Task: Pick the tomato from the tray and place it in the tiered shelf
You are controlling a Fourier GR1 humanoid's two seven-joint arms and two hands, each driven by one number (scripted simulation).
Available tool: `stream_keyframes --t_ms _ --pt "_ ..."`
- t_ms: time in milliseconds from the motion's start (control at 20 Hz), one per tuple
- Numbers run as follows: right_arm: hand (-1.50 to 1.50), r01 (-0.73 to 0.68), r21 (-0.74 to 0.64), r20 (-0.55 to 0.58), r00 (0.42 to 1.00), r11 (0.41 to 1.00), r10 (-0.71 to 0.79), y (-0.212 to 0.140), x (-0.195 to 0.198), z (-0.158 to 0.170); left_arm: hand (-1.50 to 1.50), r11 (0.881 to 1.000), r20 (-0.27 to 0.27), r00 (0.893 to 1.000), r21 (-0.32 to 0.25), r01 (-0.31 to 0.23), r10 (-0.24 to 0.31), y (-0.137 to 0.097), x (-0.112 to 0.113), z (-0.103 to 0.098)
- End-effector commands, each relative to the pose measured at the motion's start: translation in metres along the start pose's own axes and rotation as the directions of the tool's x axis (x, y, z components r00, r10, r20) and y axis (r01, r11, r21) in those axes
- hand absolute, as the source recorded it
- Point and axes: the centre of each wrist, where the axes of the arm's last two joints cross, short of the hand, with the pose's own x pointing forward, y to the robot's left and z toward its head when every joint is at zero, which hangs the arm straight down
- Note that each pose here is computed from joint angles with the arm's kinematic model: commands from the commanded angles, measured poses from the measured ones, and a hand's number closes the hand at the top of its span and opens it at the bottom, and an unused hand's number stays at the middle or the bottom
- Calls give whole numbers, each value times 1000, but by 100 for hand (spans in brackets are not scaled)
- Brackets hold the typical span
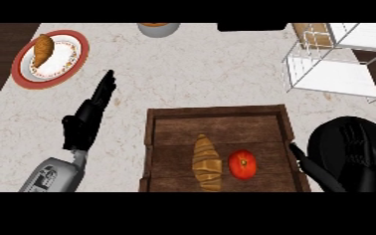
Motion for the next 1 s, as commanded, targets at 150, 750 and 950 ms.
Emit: stream_keyframes --t_ms 150,750,950 --pt "-150 -159 311 -7 986 937 169 -32 31 14 0 1000 8 1000 5 -6 6 2 1 -6" --pt "-150 -481 567 35 825 668 564 -21 141 14 0 1000 -1 1000 -25 4 -4 -17 -1 -2" --pt "-150 -597 593 76 710 541 700 -15 174 21 0 999 4 1000 -23 26 -26 -9 -1 -4"
